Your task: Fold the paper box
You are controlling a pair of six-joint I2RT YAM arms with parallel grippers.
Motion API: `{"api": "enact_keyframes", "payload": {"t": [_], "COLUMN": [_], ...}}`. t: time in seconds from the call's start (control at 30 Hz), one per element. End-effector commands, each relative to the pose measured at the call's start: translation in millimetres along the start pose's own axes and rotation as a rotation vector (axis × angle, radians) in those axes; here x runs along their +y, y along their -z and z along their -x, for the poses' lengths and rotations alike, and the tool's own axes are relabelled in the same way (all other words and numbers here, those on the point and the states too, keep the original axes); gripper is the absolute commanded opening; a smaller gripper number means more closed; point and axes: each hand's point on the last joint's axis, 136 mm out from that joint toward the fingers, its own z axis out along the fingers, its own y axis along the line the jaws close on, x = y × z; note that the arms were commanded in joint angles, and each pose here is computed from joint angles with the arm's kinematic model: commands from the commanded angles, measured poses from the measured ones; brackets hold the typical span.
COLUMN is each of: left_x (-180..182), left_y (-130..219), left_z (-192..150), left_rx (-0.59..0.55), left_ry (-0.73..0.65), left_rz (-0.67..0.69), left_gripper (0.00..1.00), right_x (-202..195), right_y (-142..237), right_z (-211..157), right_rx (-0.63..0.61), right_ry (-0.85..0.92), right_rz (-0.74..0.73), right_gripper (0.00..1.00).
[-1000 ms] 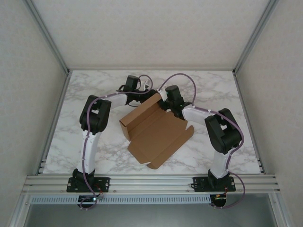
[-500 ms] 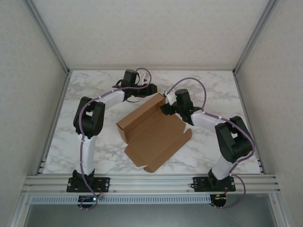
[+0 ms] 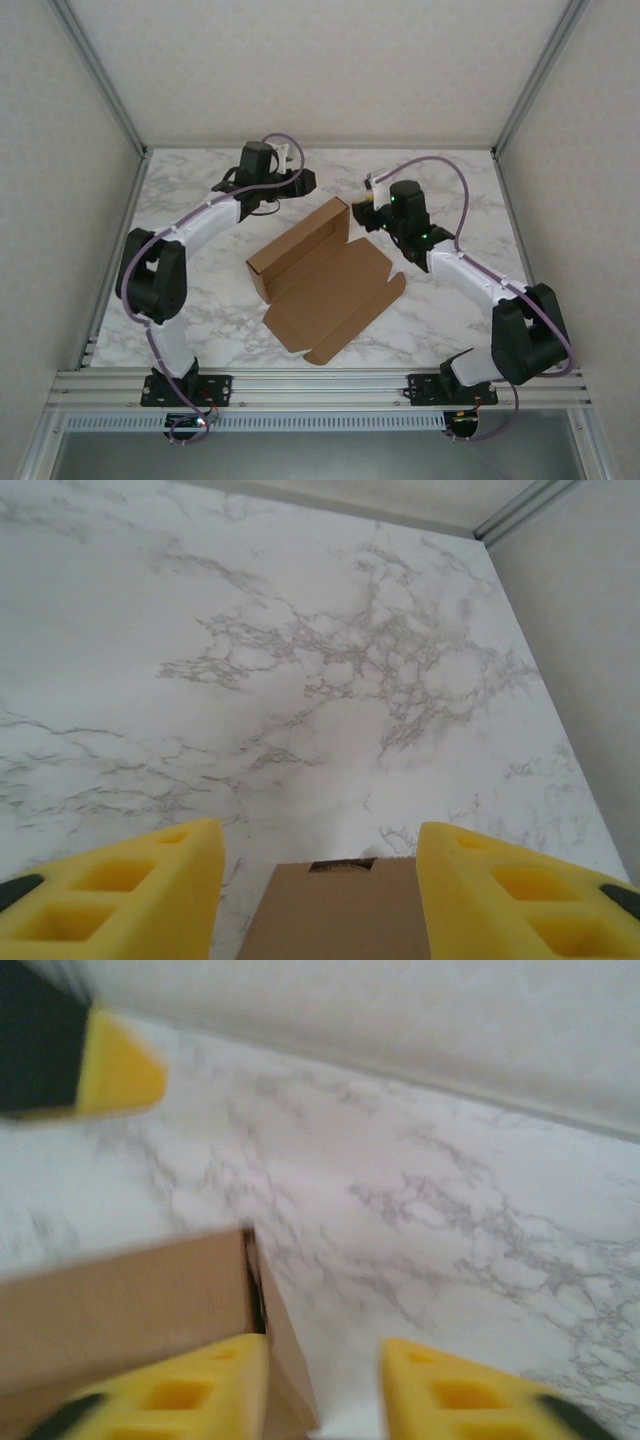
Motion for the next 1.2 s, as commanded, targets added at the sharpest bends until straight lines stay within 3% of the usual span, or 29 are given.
{"api": "enact_keyframes", "payload": {"t": [0.0,0.13,0.27,0.33,0.4,0.47,0.57,0.63,0.87,1.17], "left_x": [-10,-26,-41,-43,-37,-31,-19,-9,-3,-7], "left_y": [17,27,36,34,30,26,17,5,-56,-77], "left_z": [-10,-19,-26,-29,-29,-23,-9,-4,-38,-58], "left_rx": [0.011,0.033,0.043,0.05,0.057,0.044,0.029,0.044,0.202,0.266], "left_ry": [-0.094,-0.135,-0.152,-0.149,-0.144,-0.142,-0.099,-0.054,0.002,0.055], "left_rz": [0.07,0.079,0.054,0.049,0.078,0.111,0.109,0.083,-0.048,-0.14], "left_gripper": [0.48,0.33,0.24,0.24,0.23,0.23,0.26,0.27,0.31,0.31], "right_x": [-14,11,35,25,5,-12,-8,2,9,16], "right_y": [13,7,-6,-10,-12,-12,-14,-18,-37,-69], "right_z": [7,17,24,20,8,2,-13,-32,-70,-79], "right_rx": [0.03,0.103,0.156,0.166,0.193,0.151,0.044,0.046,0.039,0.095], "right_ry": [-0.147,-0.287,-0.388,-0.388,-0.33,-0.257,-0.069,0.035,0.121,0.231], "right_rz": [-0.076,0.077,0.21,0.151,0.046,-0.019,0.029,0.099,0.166,0.207], "right_gripper": [0.0,0.0,0.0,0.0,0.14,0.16,0.23,0.27,0.46,0.45]}}
